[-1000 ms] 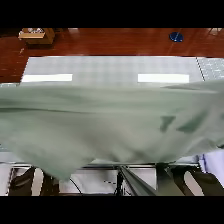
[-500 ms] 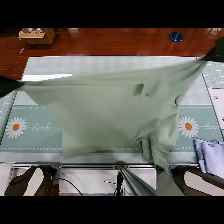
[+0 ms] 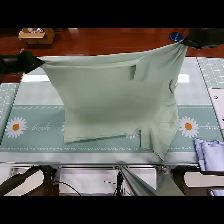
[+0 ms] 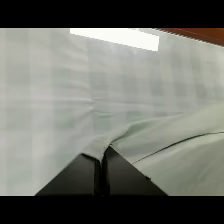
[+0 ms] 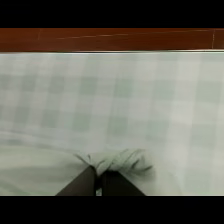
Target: Fold the shirts.
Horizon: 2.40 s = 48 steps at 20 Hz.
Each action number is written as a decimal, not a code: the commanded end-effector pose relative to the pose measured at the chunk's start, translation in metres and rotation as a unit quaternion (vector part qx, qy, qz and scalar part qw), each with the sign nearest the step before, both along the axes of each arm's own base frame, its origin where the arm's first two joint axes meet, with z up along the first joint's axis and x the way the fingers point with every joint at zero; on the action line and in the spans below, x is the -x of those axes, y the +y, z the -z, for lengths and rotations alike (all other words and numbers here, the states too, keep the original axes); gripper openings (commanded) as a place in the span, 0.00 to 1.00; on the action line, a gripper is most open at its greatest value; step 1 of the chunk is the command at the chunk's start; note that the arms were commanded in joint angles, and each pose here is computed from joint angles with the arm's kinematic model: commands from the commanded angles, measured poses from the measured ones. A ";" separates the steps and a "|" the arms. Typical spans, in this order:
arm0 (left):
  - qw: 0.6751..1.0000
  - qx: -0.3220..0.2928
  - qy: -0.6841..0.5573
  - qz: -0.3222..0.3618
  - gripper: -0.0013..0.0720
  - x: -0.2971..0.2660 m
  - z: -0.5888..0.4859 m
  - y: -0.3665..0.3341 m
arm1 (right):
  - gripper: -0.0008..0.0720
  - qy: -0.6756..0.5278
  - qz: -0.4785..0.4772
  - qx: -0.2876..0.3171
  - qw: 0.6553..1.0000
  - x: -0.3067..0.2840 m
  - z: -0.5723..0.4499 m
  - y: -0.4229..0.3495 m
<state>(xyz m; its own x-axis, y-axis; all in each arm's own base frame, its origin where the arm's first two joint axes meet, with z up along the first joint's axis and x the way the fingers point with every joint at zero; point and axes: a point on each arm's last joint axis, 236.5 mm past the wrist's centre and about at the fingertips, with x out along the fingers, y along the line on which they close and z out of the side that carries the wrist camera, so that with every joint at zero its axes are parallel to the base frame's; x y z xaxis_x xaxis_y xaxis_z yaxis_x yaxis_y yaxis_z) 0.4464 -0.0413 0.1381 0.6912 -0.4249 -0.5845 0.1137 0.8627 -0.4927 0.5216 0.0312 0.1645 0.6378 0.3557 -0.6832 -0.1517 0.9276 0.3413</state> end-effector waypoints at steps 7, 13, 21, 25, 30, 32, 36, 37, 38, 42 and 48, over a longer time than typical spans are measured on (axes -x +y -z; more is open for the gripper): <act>0.997 -0.077 0.027 0.004 0.05 -0.052 0.101 0.014 | 0.05 0.030 0.022 0.007 0.999 -0.065 0.117 -0.007; 0.994 -0.047 0.092 0.016 0.05 -0.052 0.159 -0.002 | 0.05 0.109 0.036 -0.021 0.993 -0.059 0.178 -0.003; 0.989 -0.022 0.132 0.066 0.05 -0.023 0.135 -0.001 | 0.05 0.176 -0.007 0.030 0.984 -0.003 0.154 -0.021; 0.975 -0.006 0.198 0.100 0.05 0.011 0.144 -0.006 | 0.05 0.248 -0.022 0.095 0.964 0.034 0.167 -0.043; 0.962 -0.010 0.263 0.074 0.05 0.025 0.181 0.002 | 0.05 0.283 -0.032 0.085 0.955 0.038 0.196 -0.028; 0.959 -0.004 0.275 0.070 0.05 0.024 0.192 0.001 | 0.05 0.296 -0.034 0.082 0.951 0.039 0.207 -0.022; 0.957 0.004 0.285 0.060 0.33 0.024 0.194 0.004 | 0.22 0.306 -0.044 0.082 0.948 0.043 0.210 -0.019; 0.956 0.004 0.285 0.063 0.51 0.023 0.187 0.009 | 0.23 0.308 -0.060 0.100 0.944 0.049 0.204 -0.027; 0.955 0.000 0.289 0.068 0.63 0.025 0.180 0.016 | 0.34 0.316 -0.075 0.126 0.937 0.058 0.196 -0.040; 0.934 0.006 0.347 0.081 0.69 0.066 0.155 0.050 | 0.49 0.344 -0.014 0.126 0.930 0.094 0.154 -0.100; 0.897 0.064 0.429 0.079 0.69 0.180 0.197 0.026 | 0.67 0.380 0.029 -0.010 0.924 0.183 0.176 -0.109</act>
